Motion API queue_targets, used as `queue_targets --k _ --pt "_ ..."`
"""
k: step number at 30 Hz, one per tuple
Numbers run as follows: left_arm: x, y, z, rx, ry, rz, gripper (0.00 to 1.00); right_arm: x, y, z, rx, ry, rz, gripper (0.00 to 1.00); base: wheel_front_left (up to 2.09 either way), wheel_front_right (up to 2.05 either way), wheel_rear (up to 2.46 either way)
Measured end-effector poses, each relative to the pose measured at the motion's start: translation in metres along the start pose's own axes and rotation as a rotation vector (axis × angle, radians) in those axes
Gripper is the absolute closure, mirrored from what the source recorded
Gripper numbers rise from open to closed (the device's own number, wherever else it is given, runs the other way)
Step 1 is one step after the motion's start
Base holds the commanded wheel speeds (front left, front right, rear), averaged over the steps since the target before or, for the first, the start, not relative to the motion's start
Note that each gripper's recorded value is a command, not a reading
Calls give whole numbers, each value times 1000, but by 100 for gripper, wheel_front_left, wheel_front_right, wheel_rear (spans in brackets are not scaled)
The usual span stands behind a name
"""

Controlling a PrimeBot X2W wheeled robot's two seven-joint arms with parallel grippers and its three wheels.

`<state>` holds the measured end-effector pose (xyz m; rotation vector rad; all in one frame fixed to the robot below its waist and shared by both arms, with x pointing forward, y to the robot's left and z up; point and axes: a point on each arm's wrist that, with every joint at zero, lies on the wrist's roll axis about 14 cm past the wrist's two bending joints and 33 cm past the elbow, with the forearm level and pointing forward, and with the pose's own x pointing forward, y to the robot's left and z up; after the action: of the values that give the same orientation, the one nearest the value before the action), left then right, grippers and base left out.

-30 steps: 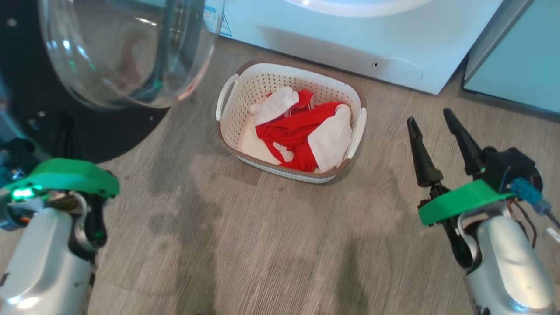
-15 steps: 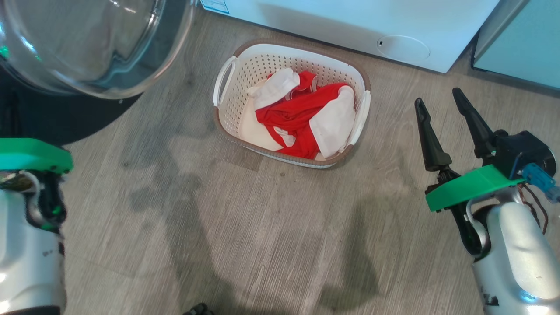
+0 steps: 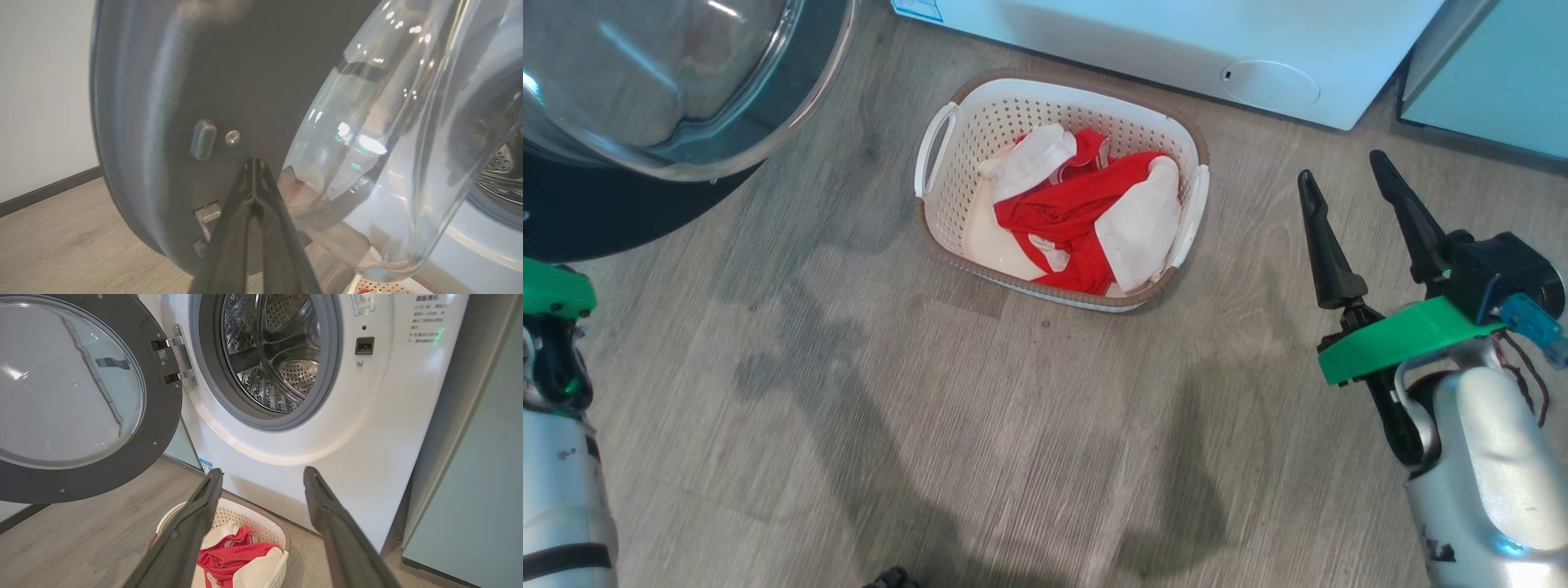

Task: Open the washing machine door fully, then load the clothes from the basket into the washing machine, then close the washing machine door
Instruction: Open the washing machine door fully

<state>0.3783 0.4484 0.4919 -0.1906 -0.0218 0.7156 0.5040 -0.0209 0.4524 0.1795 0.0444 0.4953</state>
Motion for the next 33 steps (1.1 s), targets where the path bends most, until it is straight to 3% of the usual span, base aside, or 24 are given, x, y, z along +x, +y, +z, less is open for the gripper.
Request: queue_targets --k 9,20,21,22,23,24,33 --pt "-10 -9 5 -1 -29 -21 100 -5 2 11 -12 -21 -4 0 0 0 0" --pt "-67 -27 -10 17 -32 -110 100 -20 4 28 -6 -63 -30 0 0 0 0" --pt "-72 -31 -10 19 -34 -129 80 -23 2 28 -8 -63 -39 0 0 0 0" --pt "-76 -37 -9 17 -34 -148 54 -26 -1 28 -9 -61 -48 0 0 0 0" --pt "-79 -43 -8 16 -33 -169 6 -29 -3 28 -10 -59 -58 0 0 0 0" --pt "-82 -50 -7 16 -28 -193 0 -31 -5 28 -11 -57 -65 0 0 0 0" --pt "-105 -114 2 7 -21 -378 0 -53 -25 42 -23 -91 -142 0 0 0 0"
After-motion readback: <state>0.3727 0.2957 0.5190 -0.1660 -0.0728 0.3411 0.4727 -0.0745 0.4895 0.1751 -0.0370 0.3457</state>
